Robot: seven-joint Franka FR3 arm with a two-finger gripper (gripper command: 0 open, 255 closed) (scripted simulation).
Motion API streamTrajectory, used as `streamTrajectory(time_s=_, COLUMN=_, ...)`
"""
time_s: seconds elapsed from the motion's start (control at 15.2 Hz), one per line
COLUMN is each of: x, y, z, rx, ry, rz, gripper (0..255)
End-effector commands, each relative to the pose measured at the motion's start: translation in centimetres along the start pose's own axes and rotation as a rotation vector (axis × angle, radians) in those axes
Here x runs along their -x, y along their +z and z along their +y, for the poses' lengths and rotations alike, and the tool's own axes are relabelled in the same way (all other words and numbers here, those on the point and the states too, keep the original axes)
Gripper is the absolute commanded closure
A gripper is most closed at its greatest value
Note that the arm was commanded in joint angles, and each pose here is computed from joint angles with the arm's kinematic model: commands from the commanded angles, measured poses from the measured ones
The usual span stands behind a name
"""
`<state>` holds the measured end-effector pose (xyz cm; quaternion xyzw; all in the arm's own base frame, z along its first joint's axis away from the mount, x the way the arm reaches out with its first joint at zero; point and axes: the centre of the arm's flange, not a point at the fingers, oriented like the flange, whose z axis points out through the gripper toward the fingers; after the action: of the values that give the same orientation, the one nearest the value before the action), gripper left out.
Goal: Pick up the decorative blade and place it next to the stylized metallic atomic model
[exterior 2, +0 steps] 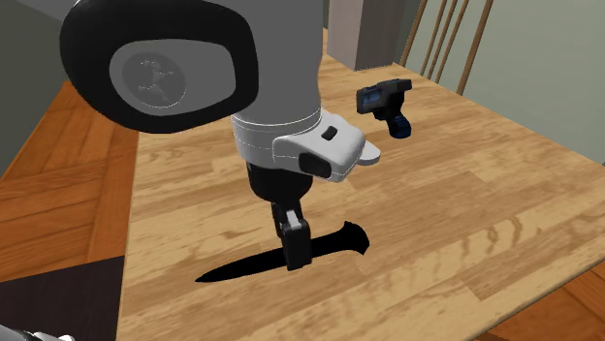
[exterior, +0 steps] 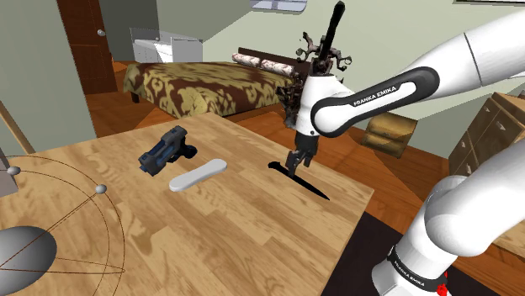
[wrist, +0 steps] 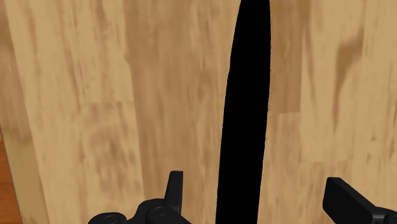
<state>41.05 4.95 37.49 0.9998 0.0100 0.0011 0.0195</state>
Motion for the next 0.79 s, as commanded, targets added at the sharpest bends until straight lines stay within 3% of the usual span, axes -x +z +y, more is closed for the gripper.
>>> streamTrajectory(time_s=0.0, x=-0.1, y=1.1, z=0.0, rx=0.001, ry=-0.001, rz=0.001, gripper=0)
streamTrajectory(time_s=0.26, x=-0.1, y=3.5, z=0.0, rx=0.001, ry=-0.001, rz=0.001, gripper=0)
streamTrajectory(time_s=0.73, x=-0.1, y=3.5, z=0.0, rx=0.001, ry=-0.001, rz=0.001, gripper=0)
